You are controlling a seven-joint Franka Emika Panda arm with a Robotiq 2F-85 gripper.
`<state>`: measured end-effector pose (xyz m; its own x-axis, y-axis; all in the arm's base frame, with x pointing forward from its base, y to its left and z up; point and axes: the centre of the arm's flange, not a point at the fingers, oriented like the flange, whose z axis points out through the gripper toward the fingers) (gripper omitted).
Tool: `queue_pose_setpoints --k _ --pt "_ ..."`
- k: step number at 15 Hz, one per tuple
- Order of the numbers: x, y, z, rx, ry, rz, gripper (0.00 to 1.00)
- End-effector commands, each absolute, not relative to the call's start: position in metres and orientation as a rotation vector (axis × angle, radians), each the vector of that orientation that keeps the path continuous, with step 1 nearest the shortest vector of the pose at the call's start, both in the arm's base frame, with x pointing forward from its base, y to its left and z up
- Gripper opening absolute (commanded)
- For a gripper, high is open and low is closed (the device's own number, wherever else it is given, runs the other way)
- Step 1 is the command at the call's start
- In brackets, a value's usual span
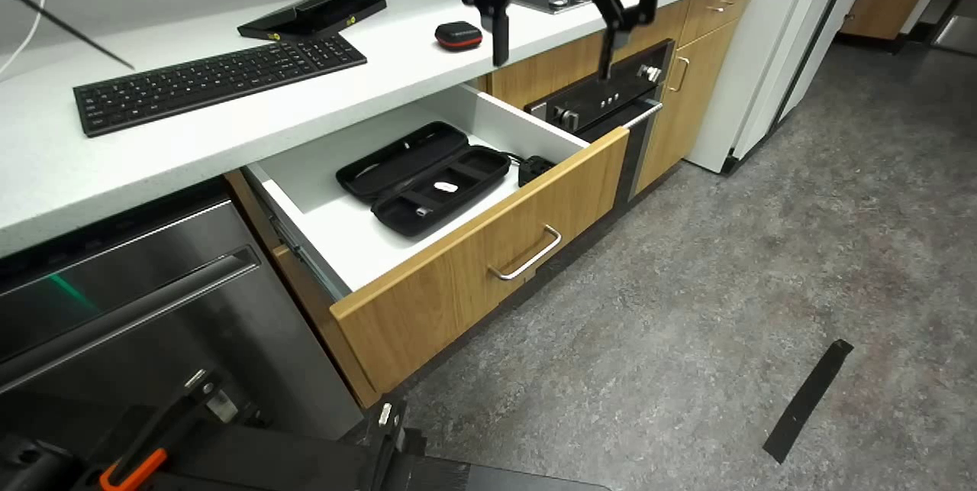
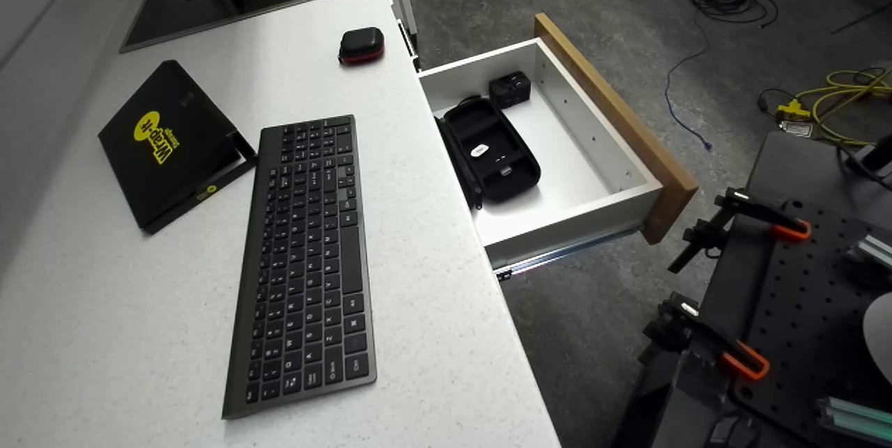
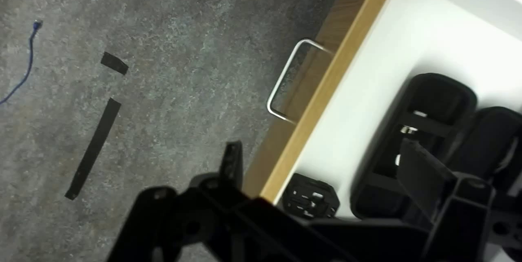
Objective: Completely close the top left drawer of the cupboard
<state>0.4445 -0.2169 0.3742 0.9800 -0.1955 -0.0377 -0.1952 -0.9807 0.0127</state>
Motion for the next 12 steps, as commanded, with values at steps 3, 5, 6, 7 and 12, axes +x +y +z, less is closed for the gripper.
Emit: queue_pose_setpoints --k 3,5,6,7,12 --pt "0.447 -0.259 0.266 3.008 -0.524 -0.092 1.0" --pt "0.442 -0.27 0.242 2.997 -0.604 -0.131 1.0" --pt "0.436 -0.271 0.24 3.016 -0.631 -0.192 1.0" --pt "0.433 -0.262 0.248 3.018 -0.554 -0.16 1.0" --pt "0.431 -0.268 0.237 3.013 -0.586 -0.192 1.0"
